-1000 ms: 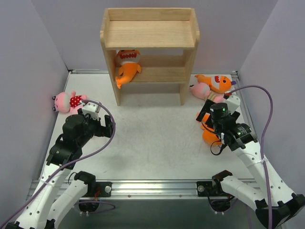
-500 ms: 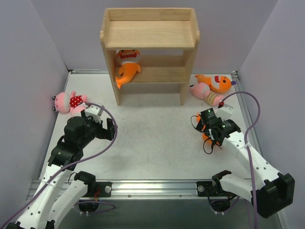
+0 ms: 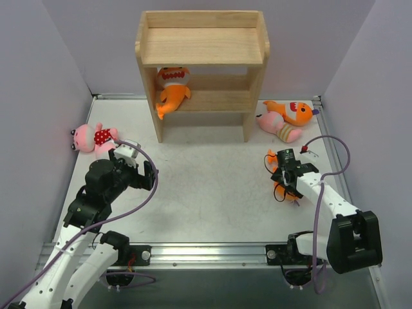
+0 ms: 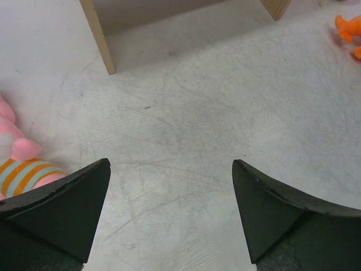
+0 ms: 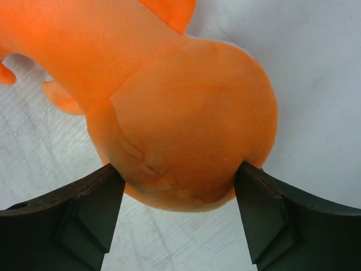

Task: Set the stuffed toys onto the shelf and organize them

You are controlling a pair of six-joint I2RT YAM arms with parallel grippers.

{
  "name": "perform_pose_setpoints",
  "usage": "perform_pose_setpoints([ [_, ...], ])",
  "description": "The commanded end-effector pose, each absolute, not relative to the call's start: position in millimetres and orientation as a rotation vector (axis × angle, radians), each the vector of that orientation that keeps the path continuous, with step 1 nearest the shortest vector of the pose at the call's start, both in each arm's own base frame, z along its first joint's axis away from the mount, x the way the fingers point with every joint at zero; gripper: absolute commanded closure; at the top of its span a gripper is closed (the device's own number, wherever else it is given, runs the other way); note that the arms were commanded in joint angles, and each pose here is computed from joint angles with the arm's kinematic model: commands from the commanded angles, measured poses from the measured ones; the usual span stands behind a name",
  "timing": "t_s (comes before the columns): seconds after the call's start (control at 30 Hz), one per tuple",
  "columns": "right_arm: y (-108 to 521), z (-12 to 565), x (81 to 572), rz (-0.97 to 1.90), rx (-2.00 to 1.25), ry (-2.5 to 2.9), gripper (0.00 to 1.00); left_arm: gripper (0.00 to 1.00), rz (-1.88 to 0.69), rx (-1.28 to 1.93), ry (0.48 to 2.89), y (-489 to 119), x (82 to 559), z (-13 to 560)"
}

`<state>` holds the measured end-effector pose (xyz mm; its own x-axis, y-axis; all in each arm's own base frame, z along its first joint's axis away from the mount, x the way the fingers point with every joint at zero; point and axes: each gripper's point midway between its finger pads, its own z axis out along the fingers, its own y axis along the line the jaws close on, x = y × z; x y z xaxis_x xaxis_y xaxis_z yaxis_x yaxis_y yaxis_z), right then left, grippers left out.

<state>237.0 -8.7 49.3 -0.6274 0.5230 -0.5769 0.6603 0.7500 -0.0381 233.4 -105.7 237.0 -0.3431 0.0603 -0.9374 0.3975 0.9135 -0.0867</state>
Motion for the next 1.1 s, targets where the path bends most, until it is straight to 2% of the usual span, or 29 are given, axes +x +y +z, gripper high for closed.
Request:
perform_pose_setpoints([
  [0.0,-7,39,241,-0.304,0.898,2.405,0.26,0.03,-0.352,0.341,1.833,-107,239,251],
  [0.1,-5,40,244,-0.283,0.884,2.405,0.43,0.03,-0.351,0.348,1.826,-107,239,252],
  [0.13,-4,40,245,-0.276,0.880,2.409,0.54,0.03,-0.352,0.349,1.829,-108,240,251],
  [0.2,-2,41,245,-0.264,0.864,2.417,0.67,0.03,-0.351,0.354,1.832,-108,240,250],
  [0.23,-1,42,245,-0.251,0.862,2.423,0.78,0.03,-0.353,0.354,1.828,-109,240,251],
  [0.33,3,50,248,-0.217,0.831,2.423,0.95,0.03,-0.364,0.371,1.832,-112,241,250],
  [0.37,7,54,250,-0.183,0.817,2.428,0.98,0.03,-0.371,0.382,1.825,-113,240,251],
  [0.73,72,90,254,0.248,0.403,2.631,1.00,0.03,-0.485,0.514,1.789,-139,235,252],
  [0.93,121,115,250,0.605,0.162,2.668,1.00,0.03,-0.461,0.659,1.708,-161,228,265],
  [1.07,138,131,256,0.651,0.020,2.658,1.00,0.03,-0.334,0.832,1.681,-183,226,267],
])
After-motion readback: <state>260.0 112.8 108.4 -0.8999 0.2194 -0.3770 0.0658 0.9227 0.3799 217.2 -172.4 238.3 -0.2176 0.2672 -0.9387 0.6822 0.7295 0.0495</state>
